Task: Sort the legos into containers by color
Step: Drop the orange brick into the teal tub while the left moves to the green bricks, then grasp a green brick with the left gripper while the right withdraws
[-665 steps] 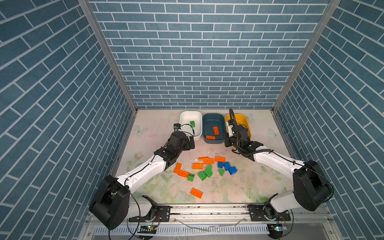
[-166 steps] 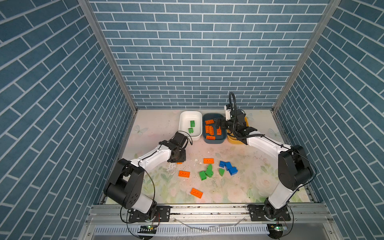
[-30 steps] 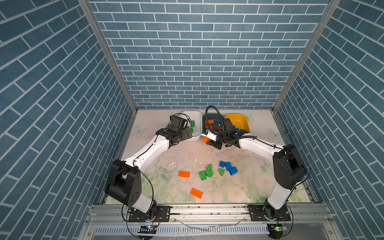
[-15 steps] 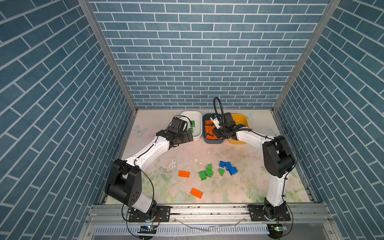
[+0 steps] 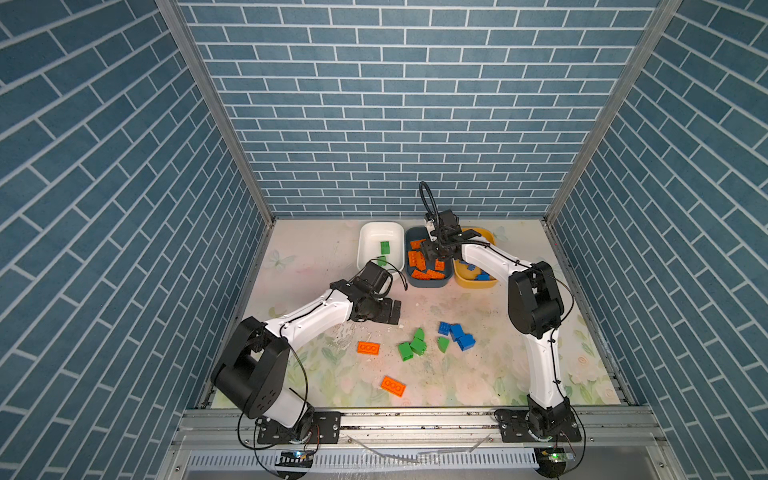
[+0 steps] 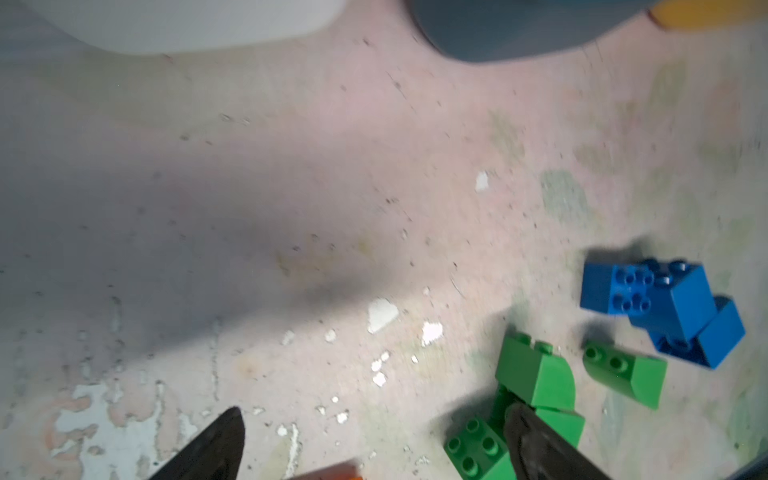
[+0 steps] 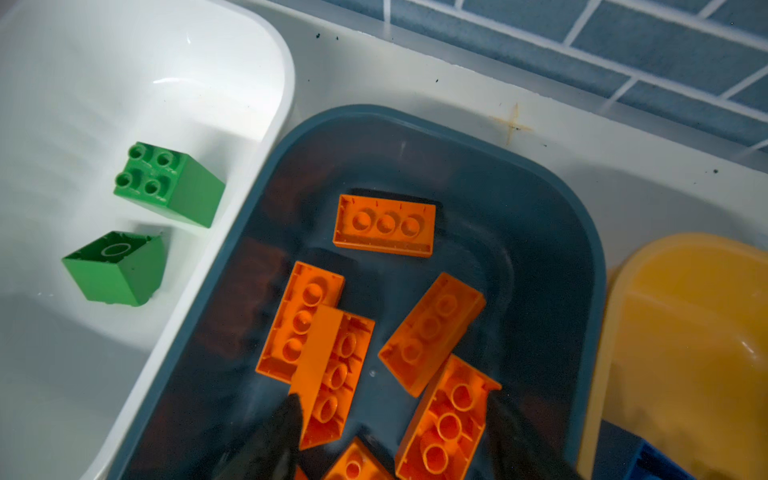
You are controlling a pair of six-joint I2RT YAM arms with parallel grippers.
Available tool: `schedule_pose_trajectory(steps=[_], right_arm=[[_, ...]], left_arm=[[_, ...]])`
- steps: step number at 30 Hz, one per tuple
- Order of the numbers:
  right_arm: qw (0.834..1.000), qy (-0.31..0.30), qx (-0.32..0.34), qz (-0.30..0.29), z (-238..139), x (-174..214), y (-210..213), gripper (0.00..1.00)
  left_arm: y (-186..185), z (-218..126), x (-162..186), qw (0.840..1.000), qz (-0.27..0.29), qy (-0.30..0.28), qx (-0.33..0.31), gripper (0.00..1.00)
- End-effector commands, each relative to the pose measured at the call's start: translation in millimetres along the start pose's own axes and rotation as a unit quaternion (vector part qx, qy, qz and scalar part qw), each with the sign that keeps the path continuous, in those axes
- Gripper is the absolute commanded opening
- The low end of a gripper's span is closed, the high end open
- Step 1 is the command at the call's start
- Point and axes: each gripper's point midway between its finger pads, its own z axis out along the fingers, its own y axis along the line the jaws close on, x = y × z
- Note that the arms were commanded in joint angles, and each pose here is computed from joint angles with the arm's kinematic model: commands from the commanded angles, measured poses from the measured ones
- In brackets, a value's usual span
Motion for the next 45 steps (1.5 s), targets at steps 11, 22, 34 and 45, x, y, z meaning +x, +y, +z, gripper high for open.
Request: schedule_pose_trajectory(steps=[11, 22, 34, 45], right_arm=[[0.993, -0.110, 0.022, 0.042, -73.8, -4.7, -13.4, 0.99], [0.981, -0.183, 0.049, 0.045, -105.5, -7.0, -27.3, 0.99], [0.963, -0.215, 0.137, 0.092, -145.3, 23.7, -64.7, 0.99], [0.968, -0.194, 0.118, 0.111, -150.9, 49.0, -64.8, 0.99]], left_arm=[[-66.8, 13.4, 79.0, 0.939, 0.322, 0.119, 0.024, 0.99], [-70.2, 40.4, 80.2, 0.890, 0.433, 0.137, -0.034, 0.89], [-68.1, 56.5, 89.6, 0.890, 0.425, 0.164, -0.032, 0.60], [-70.1, 47.7, 66.0, 0.924, 0.369, 0.096, -0.015, 0.36]])
